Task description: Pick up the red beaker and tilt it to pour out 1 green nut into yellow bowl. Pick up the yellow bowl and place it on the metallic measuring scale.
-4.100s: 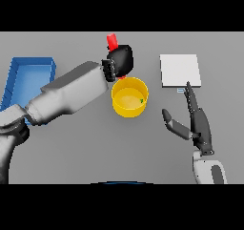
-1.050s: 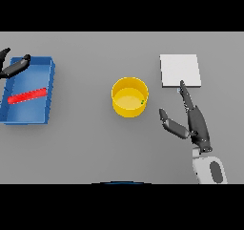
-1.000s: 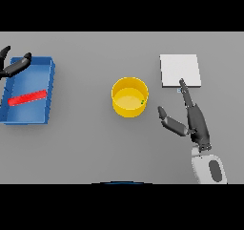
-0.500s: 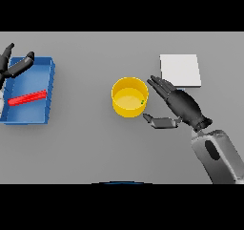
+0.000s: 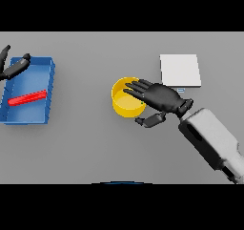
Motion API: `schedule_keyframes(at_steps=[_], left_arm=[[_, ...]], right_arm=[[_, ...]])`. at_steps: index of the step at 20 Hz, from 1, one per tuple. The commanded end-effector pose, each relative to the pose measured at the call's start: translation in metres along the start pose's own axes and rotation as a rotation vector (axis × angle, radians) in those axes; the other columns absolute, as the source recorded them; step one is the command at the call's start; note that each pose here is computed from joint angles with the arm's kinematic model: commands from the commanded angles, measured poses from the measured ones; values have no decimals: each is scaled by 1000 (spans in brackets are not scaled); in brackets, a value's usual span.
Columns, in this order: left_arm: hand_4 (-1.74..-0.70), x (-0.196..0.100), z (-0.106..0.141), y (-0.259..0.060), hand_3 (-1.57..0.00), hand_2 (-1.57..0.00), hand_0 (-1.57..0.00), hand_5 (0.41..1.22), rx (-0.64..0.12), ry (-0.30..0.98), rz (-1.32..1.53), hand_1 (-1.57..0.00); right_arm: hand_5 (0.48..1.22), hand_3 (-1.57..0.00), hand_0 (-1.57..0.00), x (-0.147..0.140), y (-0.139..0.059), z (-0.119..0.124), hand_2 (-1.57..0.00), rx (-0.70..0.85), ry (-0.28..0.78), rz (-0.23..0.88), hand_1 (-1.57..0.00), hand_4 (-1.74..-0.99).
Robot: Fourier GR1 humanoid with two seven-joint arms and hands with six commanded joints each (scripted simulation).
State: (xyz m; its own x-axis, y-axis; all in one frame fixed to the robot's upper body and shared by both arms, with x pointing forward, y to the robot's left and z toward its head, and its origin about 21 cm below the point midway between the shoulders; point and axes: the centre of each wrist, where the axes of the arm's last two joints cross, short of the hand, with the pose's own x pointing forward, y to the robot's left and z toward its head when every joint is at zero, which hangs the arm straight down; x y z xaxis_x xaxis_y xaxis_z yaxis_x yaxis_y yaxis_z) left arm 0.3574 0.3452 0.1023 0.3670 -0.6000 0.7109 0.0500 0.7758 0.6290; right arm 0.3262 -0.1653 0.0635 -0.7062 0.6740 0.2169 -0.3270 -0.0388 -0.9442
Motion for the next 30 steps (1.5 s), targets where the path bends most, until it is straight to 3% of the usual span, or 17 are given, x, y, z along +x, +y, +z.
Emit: schedule_keyframes(at_steps=[1,14,18,19,20,21,22,24,27,30], left_arm=[[-808,0,1,-4,0,0,0,695,-5,-15,3,0],[-797,1,-1,-1,1,1,1,704,-2,5,-12,1],[-789,2,1,2,1,1,1,714,-1,-5,-22,1],[-791,1,-1,-1,1,1,1,712,-2,-1,-19,1],[-791,1,0,1,1,1,1,711,1,-8,-21,1],[-789,1,-1,2,1,1,1,710,-1,-7,-19,1],[-788,0,-2,1,1,1,1,710,-5,-9,-20,1],[-787,-3,-1,2,1,1,1,707,-2,-13,-20,1],[-784,1,-2,0,1,1,1,712,5,-9,-31,1],[-782,-1,1,0,1,1,1,710,3,-17,-33,1]], right_arm=[[642,1,1,0,-1,-5,1,24,-19,11,1,-1156],[684,-8,1,0,1,-51,1,306,-4,126,1,-1186],[770,-77,1,2,7,-57,-37,325,19,118,-15,-1234],[809,-130,-48,2,7,-56,-88,320,13,124,-60,-1261],[891,-215,-193,3,10,-56,-189,320,0,125,-183,-1309],[957,-322,-455,4,11,-57,-349,313,-12,128,-407,-1363],[1010,-572,-678,4,12,-58,-594,308,-16,125,-640,-1435],[1086,-792,-999,-1,7,-54,-945,310,-23,122,-975,-1540],[1152,-1027,-1278,-1,4,-54,-1187,327,-27,114,-1266,-1637],[1186,-1130,-1421,0,0,-52,-1323,351,-15,99,-1415,-1688]])
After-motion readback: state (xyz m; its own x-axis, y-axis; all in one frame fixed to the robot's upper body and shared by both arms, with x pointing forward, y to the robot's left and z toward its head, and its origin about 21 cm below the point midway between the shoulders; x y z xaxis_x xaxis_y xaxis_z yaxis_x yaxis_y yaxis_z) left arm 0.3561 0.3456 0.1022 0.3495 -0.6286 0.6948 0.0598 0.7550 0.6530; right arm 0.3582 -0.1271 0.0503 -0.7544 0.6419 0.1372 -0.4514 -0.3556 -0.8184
